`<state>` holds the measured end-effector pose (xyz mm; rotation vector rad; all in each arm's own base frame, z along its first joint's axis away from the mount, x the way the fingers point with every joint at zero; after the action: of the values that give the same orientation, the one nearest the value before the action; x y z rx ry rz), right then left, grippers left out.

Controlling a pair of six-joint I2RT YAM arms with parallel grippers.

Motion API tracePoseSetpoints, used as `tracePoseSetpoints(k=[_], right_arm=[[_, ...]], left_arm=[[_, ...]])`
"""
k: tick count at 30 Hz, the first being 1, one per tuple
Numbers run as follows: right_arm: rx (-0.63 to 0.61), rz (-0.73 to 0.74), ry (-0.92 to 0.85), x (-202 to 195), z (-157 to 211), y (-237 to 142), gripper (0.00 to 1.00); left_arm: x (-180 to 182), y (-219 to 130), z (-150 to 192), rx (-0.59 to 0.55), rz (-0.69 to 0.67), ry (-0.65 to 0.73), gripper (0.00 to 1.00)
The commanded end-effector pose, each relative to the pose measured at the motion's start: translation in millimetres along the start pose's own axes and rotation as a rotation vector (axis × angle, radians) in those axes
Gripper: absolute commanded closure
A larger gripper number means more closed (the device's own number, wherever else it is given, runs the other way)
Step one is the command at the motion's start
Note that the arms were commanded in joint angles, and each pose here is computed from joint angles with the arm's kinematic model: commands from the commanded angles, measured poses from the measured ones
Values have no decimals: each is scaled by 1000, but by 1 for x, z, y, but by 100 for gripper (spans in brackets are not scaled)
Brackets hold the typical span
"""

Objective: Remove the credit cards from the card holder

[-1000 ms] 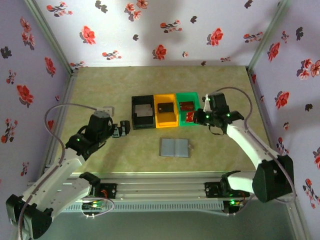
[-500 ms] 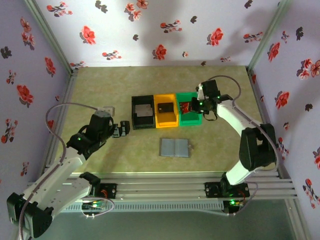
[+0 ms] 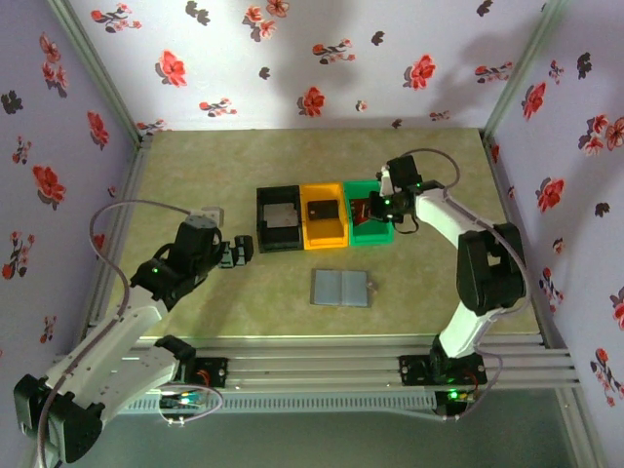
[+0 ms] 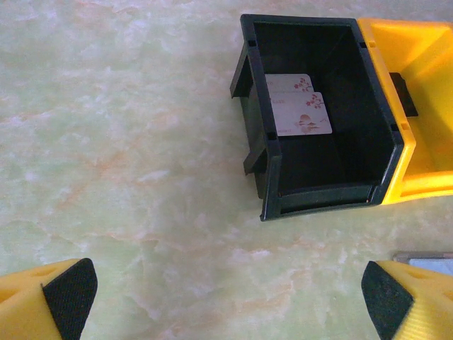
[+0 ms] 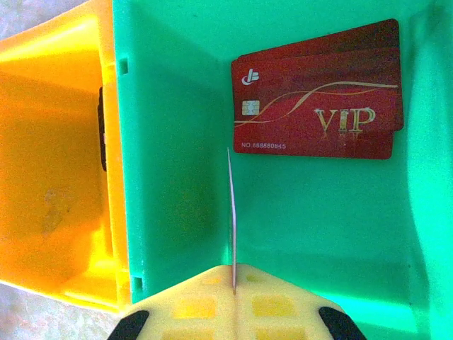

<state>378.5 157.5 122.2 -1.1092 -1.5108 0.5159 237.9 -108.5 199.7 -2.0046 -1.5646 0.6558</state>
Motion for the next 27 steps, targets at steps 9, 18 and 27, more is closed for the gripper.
tracePoseSetpoints(k=[9, 18, 27], right_arm=[[2, -26, -18, 5, -15, 8, 100], [19, -3, -11, -1, -16, 15, 100], [24, 15, -4, -5, -18, 18, 97]], left_arm=[[6, 3, 1, 1, -33, 20, 0], [6, 2, 1, -1, -33, 20, 0], [6, 2, 2, 1, -34, 20, 0]])
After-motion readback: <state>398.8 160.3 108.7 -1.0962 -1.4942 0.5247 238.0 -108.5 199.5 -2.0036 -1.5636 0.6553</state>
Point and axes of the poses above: each hand's point on the last joint's axis, 136 mm out from that joint toward the fingers, its own y axis out along the fingers, its own x axis along the line the jaws close on, z = x × y, the point moved 3 cm from there along -y, back along the fingers, and after that the axes turned 9 degrees about y, right-handed, at the moved point
